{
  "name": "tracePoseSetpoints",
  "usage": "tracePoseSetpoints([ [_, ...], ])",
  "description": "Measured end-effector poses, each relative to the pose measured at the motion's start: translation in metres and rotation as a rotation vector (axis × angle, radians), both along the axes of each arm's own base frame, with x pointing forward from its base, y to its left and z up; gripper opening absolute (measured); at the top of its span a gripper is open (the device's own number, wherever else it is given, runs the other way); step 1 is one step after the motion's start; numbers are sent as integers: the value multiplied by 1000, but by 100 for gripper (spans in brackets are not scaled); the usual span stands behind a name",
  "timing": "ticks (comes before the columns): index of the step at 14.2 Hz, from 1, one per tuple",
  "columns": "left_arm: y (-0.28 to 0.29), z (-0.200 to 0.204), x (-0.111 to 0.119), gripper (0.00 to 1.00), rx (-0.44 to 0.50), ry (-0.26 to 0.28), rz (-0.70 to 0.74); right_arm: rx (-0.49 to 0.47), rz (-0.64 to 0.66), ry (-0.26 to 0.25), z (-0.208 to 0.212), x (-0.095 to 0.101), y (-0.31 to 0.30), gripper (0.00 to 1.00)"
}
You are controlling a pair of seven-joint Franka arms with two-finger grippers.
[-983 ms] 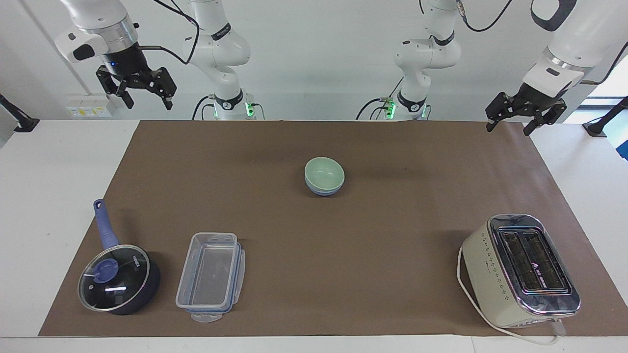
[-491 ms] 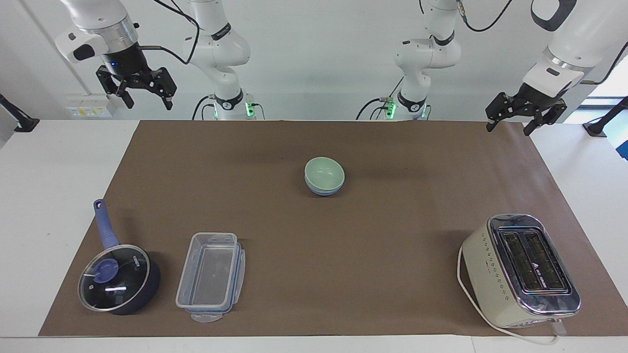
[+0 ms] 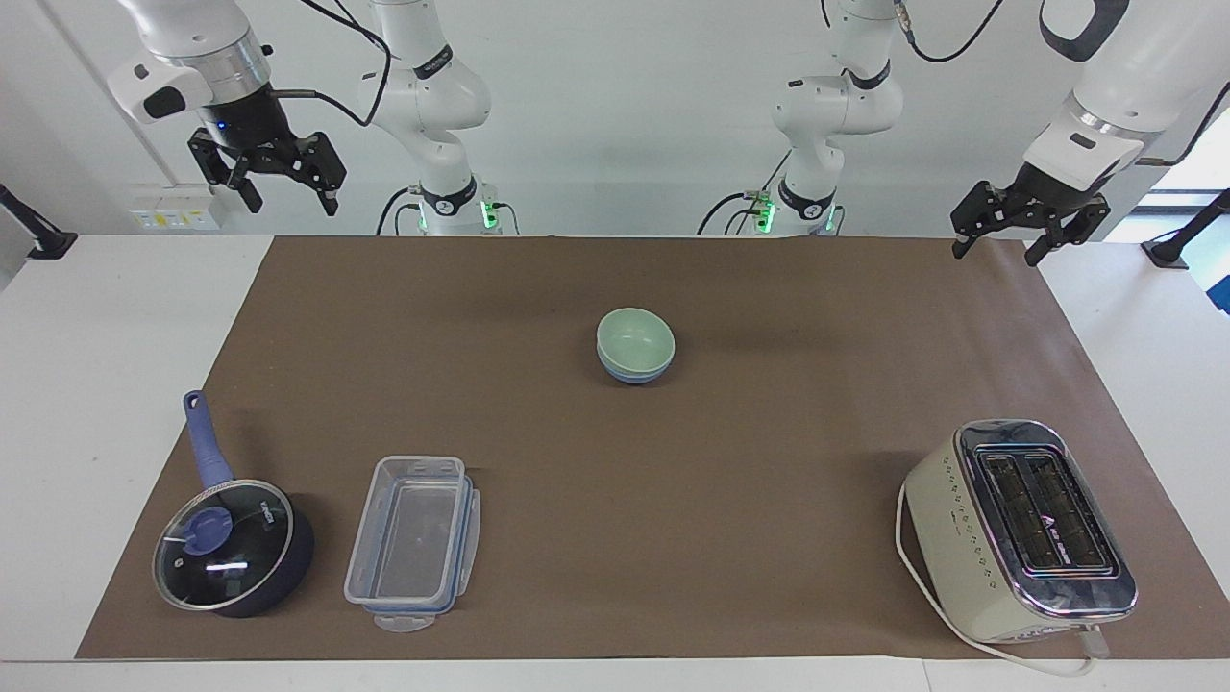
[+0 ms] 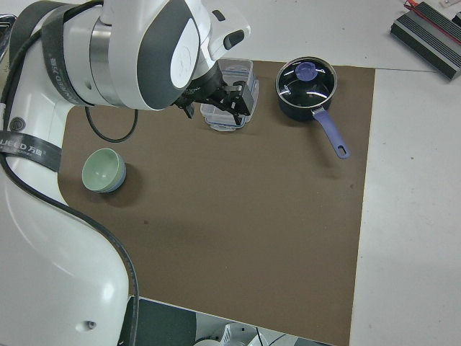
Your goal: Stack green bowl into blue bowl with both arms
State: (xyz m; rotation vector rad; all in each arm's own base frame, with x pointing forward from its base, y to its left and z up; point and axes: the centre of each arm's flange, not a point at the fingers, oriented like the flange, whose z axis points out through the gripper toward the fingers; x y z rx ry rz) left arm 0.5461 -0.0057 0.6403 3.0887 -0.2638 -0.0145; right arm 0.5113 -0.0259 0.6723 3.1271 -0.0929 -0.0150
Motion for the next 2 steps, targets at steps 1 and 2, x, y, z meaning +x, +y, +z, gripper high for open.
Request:
tracePoseSetpoints([
  [1, -1, 0, 0, 100, 0, 0, -1, 0, 0, 0, 0, 0, 0, 100],
  [2, -1, 0, 0, 100, 0, 0, -2, 0, 0, 0, 0, 0, 0, 100],
])
